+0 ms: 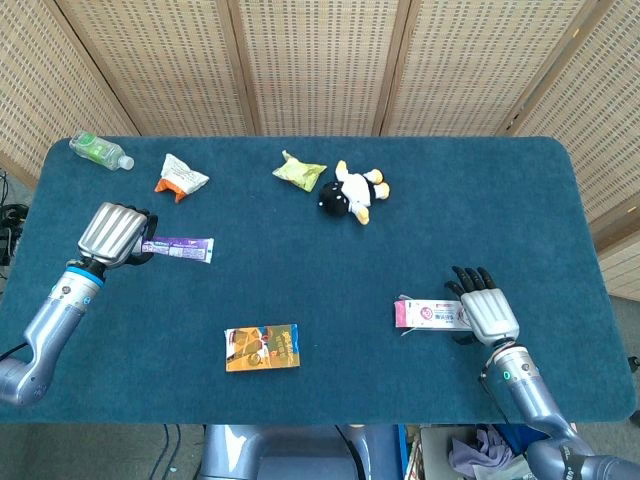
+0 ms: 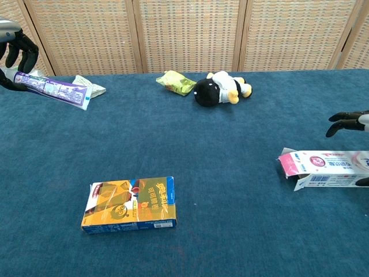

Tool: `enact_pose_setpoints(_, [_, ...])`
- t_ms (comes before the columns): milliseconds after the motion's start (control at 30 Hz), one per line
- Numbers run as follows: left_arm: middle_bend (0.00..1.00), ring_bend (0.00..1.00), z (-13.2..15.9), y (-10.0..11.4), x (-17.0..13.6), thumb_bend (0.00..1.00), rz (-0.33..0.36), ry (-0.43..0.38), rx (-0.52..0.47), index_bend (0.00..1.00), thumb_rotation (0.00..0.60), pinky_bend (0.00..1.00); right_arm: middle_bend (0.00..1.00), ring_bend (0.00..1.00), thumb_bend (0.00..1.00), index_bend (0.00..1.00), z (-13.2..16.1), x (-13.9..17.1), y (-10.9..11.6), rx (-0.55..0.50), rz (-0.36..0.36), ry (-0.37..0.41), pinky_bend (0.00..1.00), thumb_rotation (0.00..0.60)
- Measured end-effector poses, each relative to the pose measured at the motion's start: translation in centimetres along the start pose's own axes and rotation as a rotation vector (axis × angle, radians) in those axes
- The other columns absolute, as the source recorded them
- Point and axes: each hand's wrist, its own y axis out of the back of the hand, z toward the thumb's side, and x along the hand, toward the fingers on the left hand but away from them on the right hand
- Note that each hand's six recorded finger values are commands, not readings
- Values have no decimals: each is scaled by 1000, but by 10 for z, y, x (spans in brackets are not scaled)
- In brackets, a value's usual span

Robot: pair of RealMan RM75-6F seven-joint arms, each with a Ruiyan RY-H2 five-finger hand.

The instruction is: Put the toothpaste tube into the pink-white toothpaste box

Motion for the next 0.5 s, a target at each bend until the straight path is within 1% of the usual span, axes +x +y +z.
enact_pose_setpoints(167, [670, 558, 0, 0, 0, 288, 1, -1, 3, 792, 600, 576, 94, 0, 0, 225, 8, -6, -4, -13, 8, 10, 0, 600])
enact_pose_setpoints(333, [670, 558, 0, 0, 0, 288, 2, -7, 5, 792, 600, 576, 124, 0, 0, 255, 9, -9, -10, -25, 19, -1, 17, 600])
enact_pose_setpoints(433, [670, 557, 0, 1, -1, 288, 4, -7, 5, 792, 600, 576, 195, 39, 0, 322, 6, -12, -12, -26, 21, -12, 93, 600])
enact_pose_setpoints(500, [670, 557, -1, 1, -2, 288, 6, -7, 6, 792, 600, 576, 283, 140, 0, 393, 4, -14, -12, -29, 15, -20, 223, 600])
